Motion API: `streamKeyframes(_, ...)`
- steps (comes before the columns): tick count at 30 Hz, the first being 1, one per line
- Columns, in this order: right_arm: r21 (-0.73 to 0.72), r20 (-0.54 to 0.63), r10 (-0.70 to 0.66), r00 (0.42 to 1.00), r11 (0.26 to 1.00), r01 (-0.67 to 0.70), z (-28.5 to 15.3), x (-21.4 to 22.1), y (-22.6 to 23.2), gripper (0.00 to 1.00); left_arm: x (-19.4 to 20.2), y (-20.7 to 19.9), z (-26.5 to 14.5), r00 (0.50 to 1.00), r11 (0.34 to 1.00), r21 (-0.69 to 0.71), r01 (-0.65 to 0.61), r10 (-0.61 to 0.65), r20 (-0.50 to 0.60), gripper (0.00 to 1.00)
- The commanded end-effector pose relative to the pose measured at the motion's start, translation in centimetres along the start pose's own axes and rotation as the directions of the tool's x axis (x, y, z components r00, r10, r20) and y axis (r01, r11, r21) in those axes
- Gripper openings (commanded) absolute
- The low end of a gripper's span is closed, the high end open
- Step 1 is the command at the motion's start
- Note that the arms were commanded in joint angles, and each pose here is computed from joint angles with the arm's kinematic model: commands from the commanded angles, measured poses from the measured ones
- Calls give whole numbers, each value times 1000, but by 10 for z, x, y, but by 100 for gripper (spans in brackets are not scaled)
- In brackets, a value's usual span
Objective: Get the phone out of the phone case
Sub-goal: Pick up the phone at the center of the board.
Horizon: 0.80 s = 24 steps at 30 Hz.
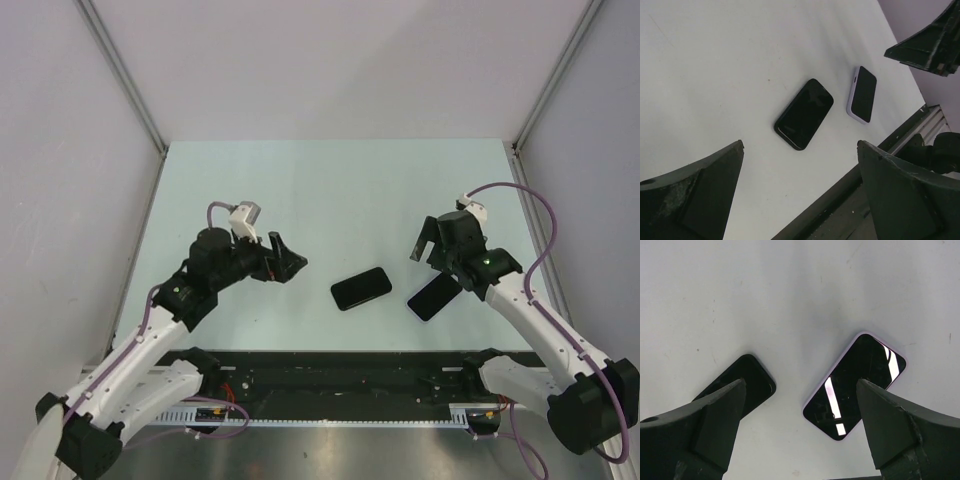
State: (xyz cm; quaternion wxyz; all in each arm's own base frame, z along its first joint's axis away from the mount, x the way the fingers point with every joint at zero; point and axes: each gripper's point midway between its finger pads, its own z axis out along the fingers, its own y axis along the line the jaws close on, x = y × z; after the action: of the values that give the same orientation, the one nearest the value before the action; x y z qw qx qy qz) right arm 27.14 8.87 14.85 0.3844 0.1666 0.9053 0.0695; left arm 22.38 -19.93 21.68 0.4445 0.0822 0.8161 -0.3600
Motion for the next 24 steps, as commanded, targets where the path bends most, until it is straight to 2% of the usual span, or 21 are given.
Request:
streamKeyframes(1, -35, 29, 4, 1000, 999, -3, -2, -6, 10, 98, 3, 2, 4, 998, 999, -14, -29, 28, -47, 100)
streamKeyframes(5, -57, 5, 6, 1000, 998, -5, -4, -1, 13, 98, 4, -4, -1, 990, 998, -2, -66, 66, -123, 100)
streamKeyframes(7, -48, -1, 2, 1000, 999, -2, -2, 0, 12, 98, -4, -8, -2, 991, 997, -1, -78, 77, -108, 100)
streamKeyframes(9, -38, -10, -2, 1000, 999, 2, 1, 2, 11, 98, -6, -4, -2, 992, 996, -23, -85, 82, -97, 100)
streamKeyframes(11, -40, -19, 4, 1000, 999, -5, 2, 4, 13, 98, 4, 10, 2, 985, 990, -83, -110, 98, -144, 100)
streamKeyframes(13, -62, -42, 15, 999, 998, -18, 3, 8, 18, 98, 14, 12, 7, 948, 960, -170, -223, 173, -268, 100)
streamKeyframes(14, -72, -50, 17, 999, 997, -21, 2, 10, 21, 98, 38, 44, 10, 884, 889, -304, -343, 196, -425, 100)
streamKeyframes(15, -78, -56, 21, 998, 997, -25, 2, 12, 24, 98, 40, 25, 16, 847, 864, -273, -423, 270, -458, 100)
streamKeyframes(17, -85, -59, 14, 998, 996, -19, 2, 13, 27, 98, 53, 22, 31, 786, 823, -247, -512, 333, -520, 100)
streamKeyframes(20, -84, -55, 15, 998, 996, -19, -1, 13, 26, 98, 73, -2, 54, 729, 845, -72, -529, 409, -549, 100)
streamKeyframes(24, -72, -42, 17, 999, 997, -20, -13, 13, 18, 98, 90, -24, 69, 669, 845, 66, -530, 465, -580, 100)
